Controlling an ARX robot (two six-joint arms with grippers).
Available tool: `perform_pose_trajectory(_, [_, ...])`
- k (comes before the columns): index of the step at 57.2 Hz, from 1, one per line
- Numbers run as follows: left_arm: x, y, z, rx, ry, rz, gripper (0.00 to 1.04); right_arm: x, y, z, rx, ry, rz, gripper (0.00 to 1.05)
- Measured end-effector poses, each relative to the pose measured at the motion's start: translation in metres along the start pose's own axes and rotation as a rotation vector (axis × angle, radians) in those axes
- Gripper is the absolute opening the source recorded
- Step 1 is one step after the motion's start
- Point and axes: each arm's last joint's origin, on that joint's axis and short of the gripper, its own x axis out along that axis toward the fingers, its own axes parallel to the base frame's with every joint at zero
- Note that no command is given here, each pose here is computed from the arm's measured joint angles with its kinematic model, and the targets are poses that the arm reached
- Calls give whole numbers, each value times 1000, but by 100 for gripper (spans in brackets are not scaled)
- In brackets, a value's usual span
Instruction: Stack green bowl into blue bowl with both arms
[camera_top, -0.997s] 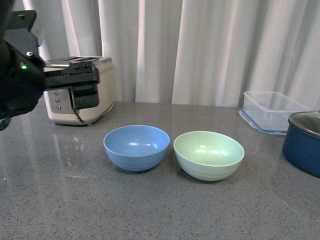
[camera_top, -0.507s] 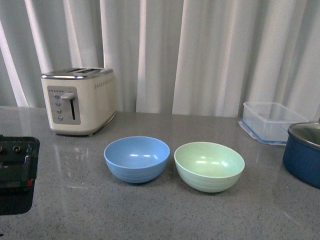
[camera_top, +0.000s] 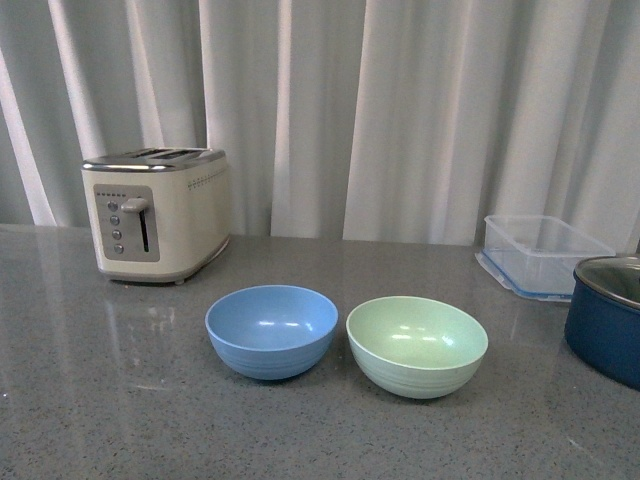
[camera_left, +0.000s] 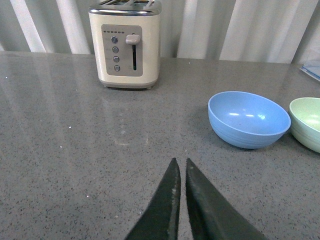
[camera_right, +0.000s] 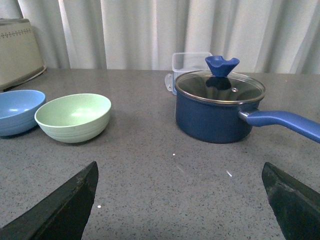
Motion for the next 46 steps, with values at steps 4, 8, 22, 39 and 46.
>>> perform_pose_trajectory(4, [-6,4,-3,4,-4,6,4,0,0,0,0,0,0,95])
perform_pose_trajectory(8, [-12,6,-6,5,-1,7,4,0,0,0,0,0,0,95])
perform_pose_trajectory(22, [-29,19,-14,5,-2,10,4,0,0,0,0,0,0,95])
perform_pose_trajectory(39, [-41,19,-18,7,-25,8,4,0,0,0,0,0,0,95])
perform_pose_trajectory(46, [-46,19,-17,7,-31,8,4,0,0,0,0,0,0,95])
